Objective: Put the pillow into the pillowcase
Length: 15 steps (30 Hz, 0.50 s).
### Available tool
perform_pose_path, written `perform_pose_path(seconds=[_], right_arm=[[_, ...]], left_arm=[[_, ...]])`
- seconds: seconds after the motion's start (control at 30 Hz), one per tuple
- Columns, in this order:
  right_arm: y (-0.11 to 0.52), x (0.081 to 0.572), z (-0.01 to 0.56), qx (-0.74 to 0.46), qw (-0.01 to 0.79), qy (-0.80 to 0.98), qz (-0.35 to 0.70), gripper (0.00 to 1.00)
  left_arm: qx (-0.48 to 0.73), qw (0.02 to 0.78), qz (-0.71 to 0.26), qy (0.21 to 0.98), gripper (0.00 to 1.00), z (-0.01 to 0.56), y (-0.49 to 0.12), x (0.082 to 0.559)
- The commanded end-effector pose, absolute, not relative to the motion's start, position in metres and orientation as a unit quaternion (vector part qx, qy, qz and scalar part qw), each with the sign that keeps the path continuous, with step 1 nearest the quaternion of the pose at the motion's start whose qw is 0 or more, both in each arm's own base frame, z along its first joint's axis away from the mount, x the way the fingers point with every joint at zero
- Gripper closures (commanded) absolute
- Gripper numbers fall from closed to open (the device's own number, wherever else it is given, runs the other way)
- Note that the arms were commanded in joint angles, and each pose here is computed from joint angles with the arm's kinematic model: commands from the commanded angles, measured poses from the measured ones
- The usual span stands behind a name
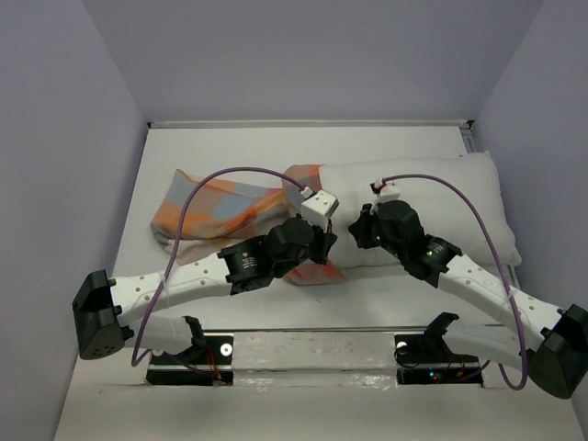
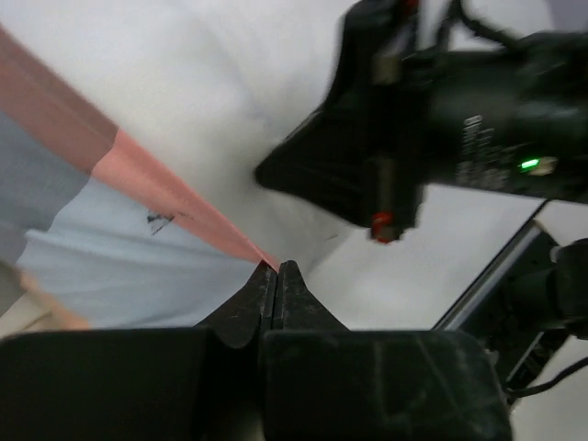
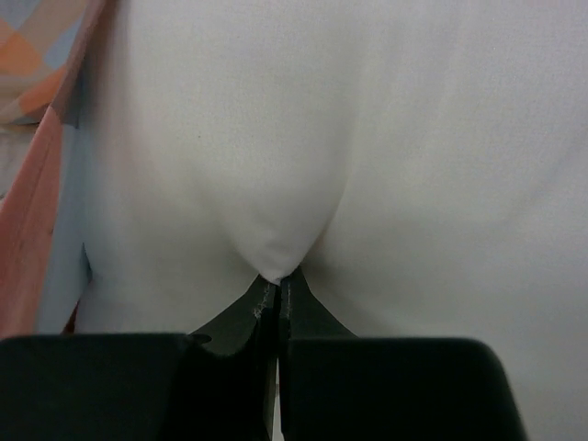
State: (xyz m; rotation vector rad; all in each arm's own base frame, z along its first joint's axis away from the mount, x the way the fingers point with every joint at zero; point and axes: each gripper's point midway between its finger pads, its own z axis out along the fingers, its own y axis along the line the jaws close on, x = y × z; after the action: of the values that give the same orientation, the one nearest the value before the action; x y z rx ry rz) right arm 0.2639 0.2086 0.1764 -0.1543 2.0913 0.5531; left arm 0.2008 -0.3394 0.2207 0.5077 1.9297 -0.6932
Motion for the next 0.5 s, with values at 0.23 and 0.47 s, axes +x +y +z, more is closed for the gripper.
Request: perform_pose_path(seconds=[0.23, 0.47], right_arm=[[0.242, 0.287, 0.294, 0.009, 0.567, 0.76, 0.317, 1.0], [0.248, 0.275, 0.279, 0.017, 0.55, 0.752, 0.362, 1.0]], left_arm=[[0.274, 0.475, -0.495, 0.674, 1.0, 0.323, -0.419, 0.106], [0.256, 0.455, -0.506, 0.687, 1.0, 0.282, -0.424, 0.104]])
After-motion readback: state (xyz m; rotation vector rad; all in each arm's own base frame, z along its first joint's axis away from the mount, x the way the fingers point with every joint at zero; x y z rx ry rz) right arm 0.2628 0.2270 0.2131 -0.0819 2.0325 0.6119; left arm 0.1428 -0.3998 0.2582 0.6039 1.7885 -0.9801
